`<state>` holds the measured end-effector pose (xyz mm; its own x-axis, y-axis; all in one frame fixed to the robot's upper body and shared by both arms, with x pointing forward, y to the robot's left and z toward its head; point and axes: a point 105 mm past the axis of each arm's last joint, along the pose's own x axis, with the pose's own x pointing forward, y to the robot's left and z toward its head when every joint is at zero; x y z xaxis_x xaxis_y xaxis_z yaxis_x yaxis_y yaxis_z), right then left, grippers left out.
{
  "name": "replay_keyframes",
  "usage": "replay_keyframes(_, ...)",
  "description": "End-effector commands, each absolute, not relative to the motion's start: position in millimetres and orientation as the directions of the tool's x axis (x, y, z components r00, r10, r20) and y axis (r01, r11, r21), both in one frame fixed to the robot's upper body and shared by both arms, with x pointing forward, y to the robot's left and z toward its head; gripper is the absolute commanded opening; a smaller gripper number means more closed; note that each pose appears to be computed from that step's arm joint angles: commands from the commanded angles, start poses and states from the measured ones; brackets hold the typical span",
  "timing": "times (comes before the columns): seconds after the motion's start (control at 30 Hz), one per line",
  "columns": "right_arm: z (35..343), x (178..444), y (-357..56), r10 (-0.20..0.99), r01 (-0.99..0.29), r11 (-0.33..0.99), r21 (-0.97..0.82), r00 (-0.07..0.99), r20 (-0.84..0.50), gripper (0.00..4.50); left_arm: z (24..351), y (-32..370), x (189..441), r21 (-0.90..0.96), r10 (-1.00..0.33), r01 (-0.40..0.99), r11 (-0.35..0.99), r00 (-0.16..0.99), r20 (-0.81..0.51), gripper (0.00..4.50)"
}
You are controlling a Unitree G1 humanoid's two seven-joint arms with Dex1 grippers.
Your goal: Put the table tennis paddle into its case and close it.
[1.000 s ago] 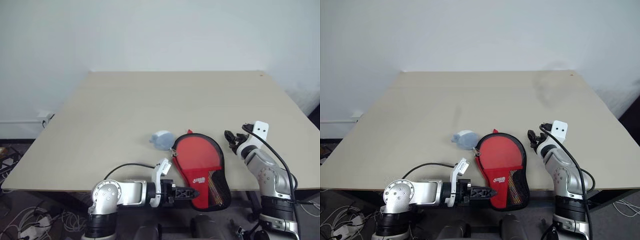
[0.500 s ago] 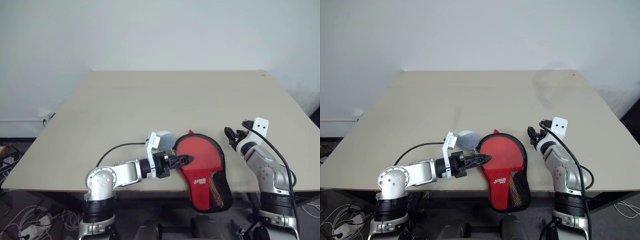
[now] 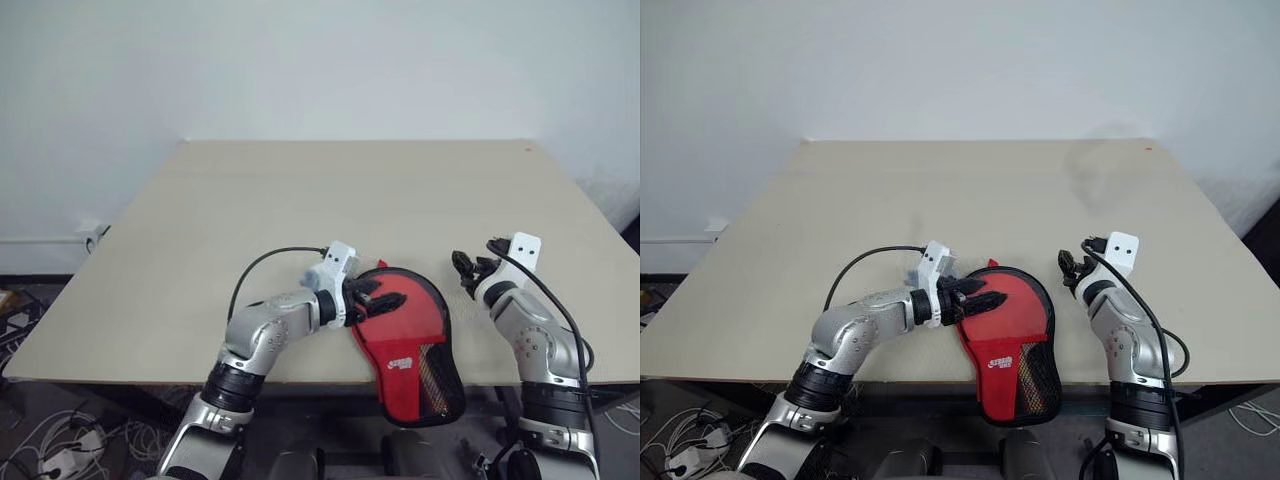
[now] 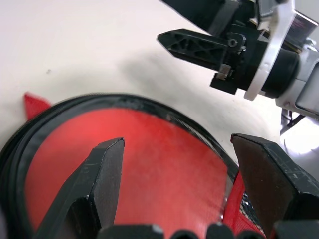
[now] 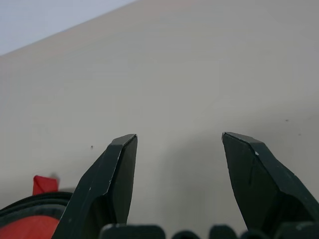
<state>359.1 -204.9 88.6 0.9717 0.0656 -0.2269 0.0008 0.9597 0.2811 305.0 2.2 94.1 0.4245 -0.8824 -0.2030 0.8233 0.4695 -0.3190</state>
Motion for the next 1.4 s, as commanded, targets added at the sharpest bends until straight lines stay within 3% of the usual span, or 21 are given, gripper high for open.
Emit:
replay_keyframes(0.03, 112, 363, -215, 0.059, -0.019, 0.964, 0.266, 0.988, -0.142, 2.92, 103, -5, 304, -0.219, -0.899, 0.875, 0.432, 0.401, -0.173, 3.63)
replay_keyframes(0.13, 113, 362, -217, 0.069, -0.031, 0.966, 0.257, 0.988, -0.141, 2.92, 103, -6, 304, -0.221, -0.904, 0.879, 0.423, 0.395, -0.162, 3.63)
replay_keyframes(0.23, 116, 359, -212, 0.151, -0.121, 0.968, 0.222, 0.981, -0.124, 2.92, 112, -5, 308, -0.251, -0.906, 0.871, 0.423, 0.41, -0.103, 3.63)
replay_keyframes(0.33, 117, 352, -199, 0.275, -0.257, 0.955, 0.149, 0.954, -0.119, 2.39, 125, 4, 317, -0.301, -0.893, 0.847, 0.439, 0.45, -0.036, 3.66)
replay_keyframes(0.43, 112, 343, -185, 0.387, -0.378, 0.922, 0.086, 0.912, -0.133, 1.54, 133, 14, 326, -0.332, -0.873, 0.824, 0.46, 0.488, 0.002, 3.66)
replay_keyframes(0.63, 106, 336, -165, 0.501, -0.489, 0.864, 0.117, 0.857, -0.119, 0.06, 138, 38, 347, -0.353, -0.807, 0.763, 0.541, 0.589, 0.036, 3.66)
replay_keyframes(1.03, 98, 328, -123, 0.668, -0.668, 0.742, 0.052, 0.729, -0.151, 0.06, 136, 94, 390, -0.4, -0.605, 0.574, 0.714, 0.794, 0.06, 3.66)
replay_keyframes(1.4, 74, 336, -110, 0.719, -0.738, 0.675, -0.025, 0.664, -0.206, 0.06, 134, 103, 401, -0.44, -0.571, 0.537, 0.72, 0.818, 0.065, 3.66)
